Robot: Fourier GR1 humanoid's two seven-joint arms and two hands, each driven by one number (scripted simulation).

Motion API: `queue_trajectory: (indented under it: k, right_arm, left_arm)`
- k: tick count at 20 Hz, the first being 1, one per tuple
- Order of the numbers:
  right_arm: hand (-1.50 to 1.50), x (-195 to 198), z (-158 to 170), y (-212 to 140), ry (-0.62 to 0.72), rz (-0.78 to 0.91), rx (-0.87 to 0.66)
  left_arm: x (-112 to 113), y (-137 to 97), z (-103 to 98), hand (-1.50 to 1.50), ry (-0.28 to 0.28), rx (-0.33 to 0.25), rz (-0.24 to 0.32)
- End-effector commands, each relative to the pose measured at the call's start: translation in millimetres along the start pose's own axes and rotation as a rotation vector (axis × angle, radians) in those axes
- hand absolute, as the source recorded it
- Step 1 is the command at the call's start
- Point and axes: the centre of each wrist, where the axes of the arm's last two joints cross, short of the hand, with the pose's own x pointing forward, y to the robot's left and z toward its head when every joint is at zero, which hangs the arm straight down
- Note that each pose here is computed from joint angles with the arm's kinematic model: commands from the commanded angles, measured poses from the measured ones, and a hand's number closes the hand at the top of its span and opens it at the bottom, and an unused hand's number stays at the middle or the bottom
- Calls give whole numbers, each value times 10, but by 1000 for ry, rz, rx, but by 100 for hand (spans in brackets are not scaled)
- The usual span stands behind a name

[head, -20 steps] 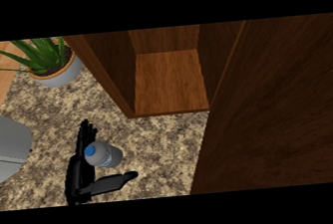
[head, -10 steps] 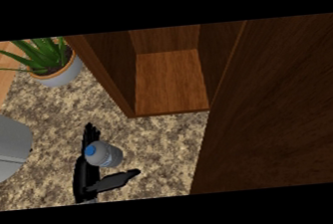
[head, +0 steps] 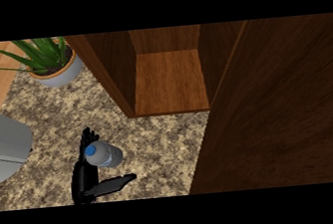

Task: Pick up the bottled water, place it into the cabinet and close the cabinet

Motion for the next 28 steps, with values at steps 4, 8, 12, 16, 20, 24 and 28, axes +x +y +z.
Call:
queue_trajectory:
  k: [4,8,12,16,20,24,28]
  right_arm:
    - [-150,328,171,-92,-57,49,-16]
    - [-150,230,15,1,-53,41,-40]
    - [-150,300,114,-103,-70,33,-39]
    - [-150,207,30,3,-64,49,-57]
    - [-150,275,73,-179,-64,50,-40]
    - [-150,189,49,-17,-69,54,-13]
    - [-150,288,91,-88,-66,46,-30]
  left_arm:
    - [-41,-13,-99,150,-18,-32,90]
    - [-168,-143,-43,150,-41,-26,131]
    - [-105,-29,-48,150,-17,-34,162]
    - [-106,27,-109,150,-56,-35,218]
    - [-91,43,-255,150,-16,-107,218]
    - [28,28,-547,150,-35,-111,232]
    - [17,185,-471,150,-74,-115,222]
